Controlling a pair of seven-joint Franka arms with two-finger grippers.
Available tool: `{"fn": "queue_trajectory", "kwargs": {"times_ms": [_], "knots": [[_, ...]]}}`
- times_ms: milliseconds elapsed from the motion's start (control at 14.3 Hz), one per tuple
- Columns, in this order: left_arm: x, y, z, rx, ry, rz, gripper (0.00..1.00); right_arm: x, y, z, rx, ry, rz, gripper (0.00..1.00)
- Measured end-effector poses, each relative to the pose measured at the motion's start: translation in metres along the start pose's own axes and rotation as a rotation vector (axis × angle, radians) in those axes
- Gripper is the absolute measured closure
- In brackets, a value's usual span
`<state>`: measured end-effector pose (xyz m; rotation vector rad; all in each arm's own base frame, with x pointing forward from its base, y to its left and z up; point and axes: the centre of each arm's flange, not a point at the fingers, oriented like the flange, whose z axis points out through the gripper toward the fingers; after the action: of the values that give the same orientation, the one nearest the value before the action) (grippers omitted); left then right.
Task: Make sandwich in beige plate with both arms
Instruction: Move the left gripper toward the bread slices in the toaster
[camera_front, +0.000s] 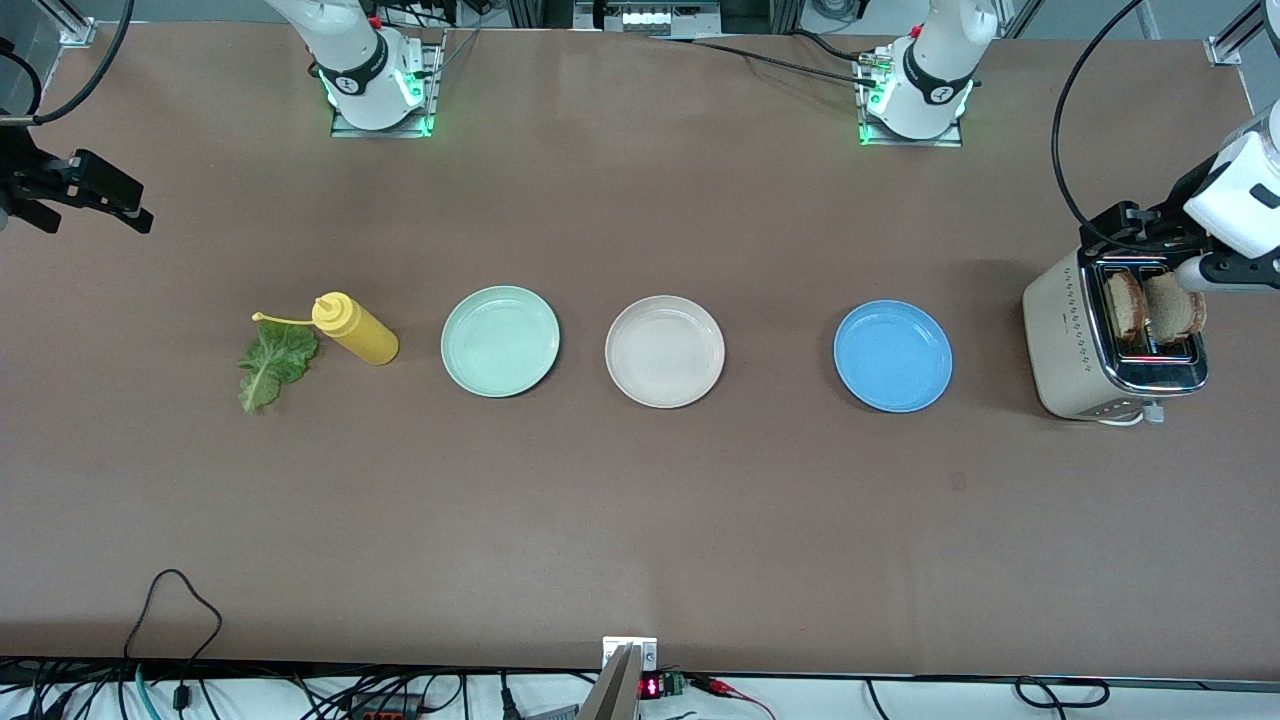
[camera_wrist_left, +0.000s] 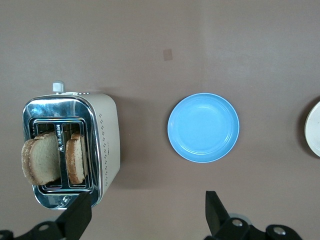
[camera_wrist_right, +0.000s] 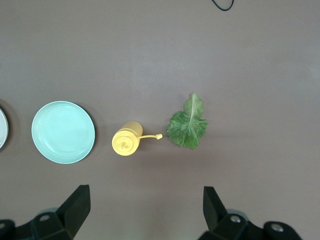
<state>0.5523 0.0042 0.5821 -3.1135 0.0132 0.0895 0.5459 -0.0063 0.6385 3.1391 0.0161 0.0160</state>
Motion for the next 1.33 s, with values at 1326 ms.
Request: {"fn": "queue_trajectory", "kwargs": {"times_ms": [1326], "knots": [[0.003, 0.001, 0.02, 0.003, -0.108, -0.041, 0.0, 0.0, 0.0, 0.0, 0.0, 0.0, 0.0, 0.0]]}}
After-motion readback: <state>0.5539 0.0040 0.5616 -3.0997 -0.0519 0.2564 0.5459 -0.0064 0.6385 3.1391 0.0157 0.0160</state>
